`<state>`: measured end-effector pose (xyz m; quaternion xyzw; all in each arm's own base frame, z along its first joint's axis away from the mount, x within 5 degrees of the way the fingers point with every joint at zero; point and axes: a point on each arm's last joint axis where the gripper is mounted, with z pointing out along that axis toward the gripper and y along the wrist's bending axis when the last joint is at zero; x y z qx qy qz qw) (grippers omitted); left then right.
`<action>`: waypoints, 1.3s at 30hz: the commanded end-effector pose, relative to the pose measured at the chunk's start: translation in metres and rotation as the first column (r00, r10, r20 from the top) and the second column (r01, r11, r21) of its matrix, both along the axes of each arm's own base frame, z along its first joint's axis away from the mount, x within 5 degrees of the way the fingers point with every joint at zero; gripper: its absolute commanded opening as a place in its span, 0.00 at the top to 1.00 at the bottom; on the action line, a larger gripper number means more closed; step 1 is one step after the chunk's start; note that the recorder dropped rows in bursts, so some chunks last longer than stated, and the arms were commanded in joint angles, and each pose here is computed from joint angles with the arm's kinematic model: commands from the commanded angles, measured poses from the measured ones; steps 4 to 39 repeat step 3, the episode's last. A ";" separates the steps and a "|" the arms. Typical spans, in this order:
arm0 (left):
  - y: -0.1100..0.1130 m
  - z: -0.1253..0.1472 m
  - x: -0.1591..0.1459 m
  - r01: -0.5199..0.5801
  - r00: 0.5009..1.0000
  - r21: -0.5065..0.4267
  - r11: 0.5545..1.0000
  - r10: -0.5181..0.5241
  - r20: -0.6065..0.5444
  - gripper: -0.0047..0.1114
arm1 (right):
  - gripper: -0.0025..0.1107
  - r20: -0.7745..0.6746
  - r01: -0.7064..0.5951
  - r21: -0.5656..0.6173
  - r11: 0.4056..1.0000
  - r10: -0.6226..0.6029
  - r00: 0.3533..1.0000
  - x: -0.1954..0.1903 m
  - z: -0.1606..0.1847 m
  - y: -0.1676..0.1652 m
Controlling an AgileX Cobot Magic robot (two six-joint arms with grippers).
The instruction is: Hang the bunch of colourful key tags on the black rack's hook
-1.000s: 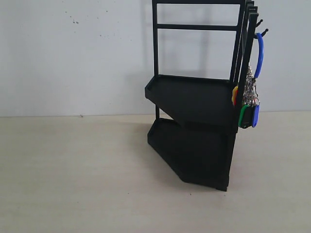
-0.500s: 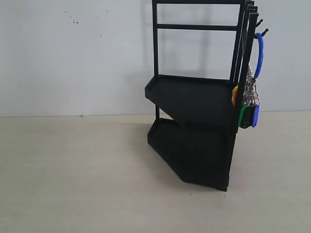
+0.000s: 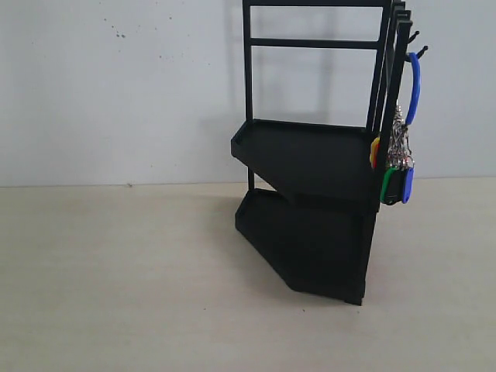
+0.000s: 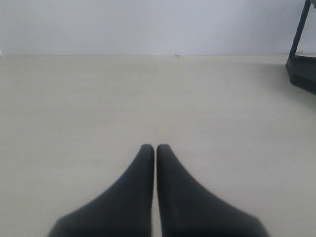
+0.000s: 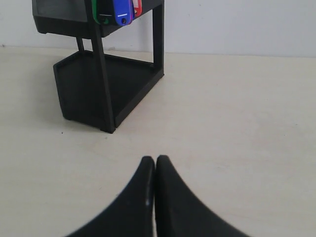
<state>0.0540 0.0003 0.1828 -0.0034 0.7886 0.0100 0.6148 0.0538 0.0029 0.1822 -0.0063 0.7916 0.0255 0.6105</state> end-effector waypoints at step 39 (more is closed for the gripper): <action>0.000 0.002 0.000 -0.006 1.000 -0.017 1.000 0.007 0.019 0.92 | 0.98 0.008 0.004 0.004 1.000 -0.004 1.000 0.000 0.001 0.000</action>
